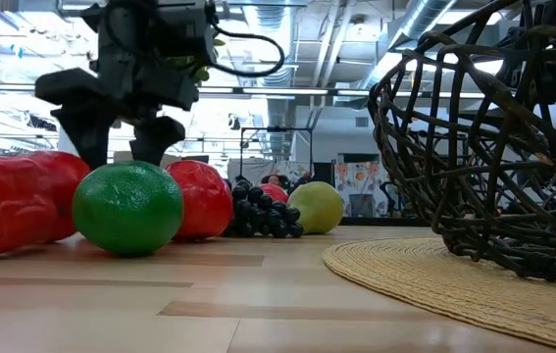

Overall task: Build produce basket
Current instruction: Put the top red bell pepper into the black wire basket

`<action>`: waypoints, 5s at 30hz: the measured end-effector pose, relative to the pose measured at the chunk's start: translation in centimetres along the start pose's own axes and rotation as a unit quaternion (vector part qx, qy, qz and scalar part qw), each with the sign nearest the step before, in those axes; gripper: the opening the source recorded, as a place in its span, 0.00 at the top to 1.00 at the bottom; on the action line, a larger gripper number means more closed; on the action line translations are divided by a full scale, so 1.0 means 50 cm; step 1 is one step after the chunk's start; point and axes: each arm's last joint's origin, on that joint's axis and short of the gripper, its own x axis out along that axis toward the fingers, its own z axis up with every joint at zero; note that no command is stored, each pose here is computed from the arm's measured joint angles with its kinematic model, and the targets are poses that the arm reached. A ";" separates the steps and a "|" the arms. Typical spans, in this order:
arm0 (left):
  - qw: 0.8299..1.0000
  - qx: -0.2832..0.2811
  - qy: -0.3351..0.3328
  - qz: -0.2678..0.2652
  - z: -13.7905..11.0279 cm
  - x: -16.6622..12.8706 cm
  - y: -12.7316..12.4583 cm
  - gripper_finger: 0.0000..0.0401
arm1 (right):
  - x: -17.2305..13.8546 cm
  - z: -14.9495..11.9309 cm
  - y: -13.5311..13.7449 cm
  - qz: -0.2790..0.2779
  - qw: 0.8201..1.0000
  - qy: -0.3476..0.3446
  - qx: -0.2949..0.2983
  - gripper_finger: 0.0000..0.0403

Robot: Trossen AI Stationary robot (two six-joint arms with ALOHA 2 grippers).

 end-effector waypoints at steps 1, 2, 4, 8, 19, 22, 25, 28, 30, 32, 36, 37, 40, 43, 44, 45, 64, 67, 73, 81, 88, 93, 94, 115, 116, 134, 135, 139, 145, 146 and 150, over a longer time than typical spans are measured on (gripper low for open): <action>1.000 0.001 0.004 0.000 0.001 0.006 0.000 0.07 | 0.000 0.000 0.000 0.000 1.000 0.000 0.000 0.17; 1.000 0.002 0.009 0.002 -0.001 0.010 0.001 0.07 | 0.000 0.000 0.000 0.000 1.000 0.000 0.000 0.17; 1.000 0.010 0.024 0.000 0.000 0.022 0.002 0.07 | 0.000 0.000 0.000 0.000 1.000 0.000 0.000 0.17; 0.999 0.017 0.050 -0.006 0.004 0.047 0.005 0.07 | 0.000 -0.001 -0.001 -0.002 1.000 0.001 0.003 0.17; 0.999 0.015 0.049 0.001 0.007 0.052 0.008 0.25 | 0.000 -0.002 -0.003 -0.008 1.000 0.005 0.002 0.17; 0.999 0.016 0.047 0.000 0.008 0.052 0.008 0.34 | 0.000 -0.002 -0.003 -0.009 1.000 0.005 0.002 0.17; 0.999 0.009 0.047 -0.001 0.008 0.052 0.008 0.42 | 0.000 -0.003 -0.004 -0.010 1.000 0.006 0.001 0.17; 0.999 -0.010 0.047 0.000 0.008 0.051 0.008 0.44 | 0.000 -0.003 -0.005 -0.012 1.000 0.007 0.000 0.17; 0.999 -0.025 0.047 0.000 0.012 0.045 0.008 0.44 | 0.000 -0.003 -0.005 -0.012 1.000 0.007 0.000 0.17; 0.999 -0.035 0.038 0.002 0.023 0.032 0.010 0.42 | 0.000 -0.003 -0.006 -0.014 1.000 0.008 0.000 0.17; 0.999 -0.048 0.011 0.015 0.049 -0.012 0.017 0.42 | 0.000 -0.004 -0.006 -0.016 1.000 0.010 -0.001 0.17; 0.998 -0.053 0.000 0.018 0.058 -0.026 0.020 0.42 | 0.000 -0.004 -0.007 -0.017 1.000 0.010 -0.001 0.17; 0.997 -0.072 -0.009 0.031 0.073 -0.069 0.030 0.43 | 0.000 -0.004 -0.007 -0.017 1.000 0.010 -0.002 0.17; 0.994 -0.090 -0.024 0.050 0.091 -0.124 0.042 0.42 | 0.000 -0.004 -0.007 -0.018 1.000 0.011 -0.002 0.17; 0.993 -0.097 -0.028 0.052 0.095 -0.144 0.045 0.42 | 0.000 -0.005 -0.008 -0.019 1.000 0.011 -0.002 0.17; 0.992 -0.105 -0.042 0.055 0.102 -0.165 0.049 0.42 | 0.000 -0.005 -0.008 -0.020 1.000 0.012 -0.003 0.17; 0.795 0.011 -0.570 -0.209 0.196 -0.621 0.022 0.42 | 0.000 -0.005 -0.009 -0.023 1.000 0.014 -0.004 0.17; 0.741 0.063 -0.618 -0.256 0.193 -0.672 0.005 0.42 | 0.000 -0.005 -0.009 -0.023 1.000 0.014 -0.004 0.17; 0.662 0.135 -0.644 -0.360 0.188 -0.727 -0.036 0.38 | -0.001 -0.008 -0.014 -0.035 0.999 0.020 -0.008 0.17; 0.631 0.189 -0.634 -0.405 0.191 -0.737 -0.101 0.37 | -0.001 -0.010 -0.017 -0.047 0.999 0.024 -0.011 0.17; 0.653 0.199 -0.592 -0.429 0.198 -0.714 -0.145 0.37 | -0.001 -0.010 -0.018 -0.047 0.999 0.023 -0.012 0.17; 0.687 0.194 -0.591 -0.375 0.205 -0.685 -0.163 0.37 | -0.001 -0.009 -0.018 -0.052 0.998 0.017 -0.012 0.17; 0.699 0.192 -0.591 -0.355 0.206 -0.676 -0.161 0.37 | -0.001 -0.009 -0.018 -0.053 0.998 0.016 -0.012 0.17; 0.699 -0.191 -0.398 0.563 0.245 -0.601 -0.082 0.37 | -0.001 -0.009 -0.018 -0.052 0.998 0.014 0.014 0.17; 0.694 -0.198 -0.398 0.566 0.253 -0.597 -0.080 0.37 | -0.001 -0.009 -0.019 -0.053 0.998 0.015 0.014 0.17; 0.842 -0.058 -0.534 0.050 0.428 -0.392 -0.039 0.37 | -0.001 -0.010 -0.019 -0.053 0.998 0.017 0.009 0.17; 0.851 -0.056 -0.522 0.035 0.438 -0.370 -0.036 0.37 | -0.001 -0.010 -0.019 -0.053 0.998 0.017 0.009 0.17; 0.880 -0.056 -0.471 0.017 0.469 -0.288 -0.028 0.37 | -0.001 -0.010 -0.020 -0.054 0.998 0.019 -0.005 0.17; 0.908 -0.039 -0.416 0.003 0.508 -0.174 -0.030 0.37 | -0.002 -0.011 -0.022 -0.061 0.998 0.023 -0.009 0.17; 0.911 -0.036 -0.410 -0.003 0.512 -0.160 -0.033 0.37 | -0.002 -0.011 -0.022 -0.061 0.998 0.023 -0.009 0.17; 0.922 -0.025 -0.387 -0.003 0.527 -0.107 -0.052 0.37 | -0.001 -0.012 -0.022 -0.062 0.998 0.023 -0.009 0.17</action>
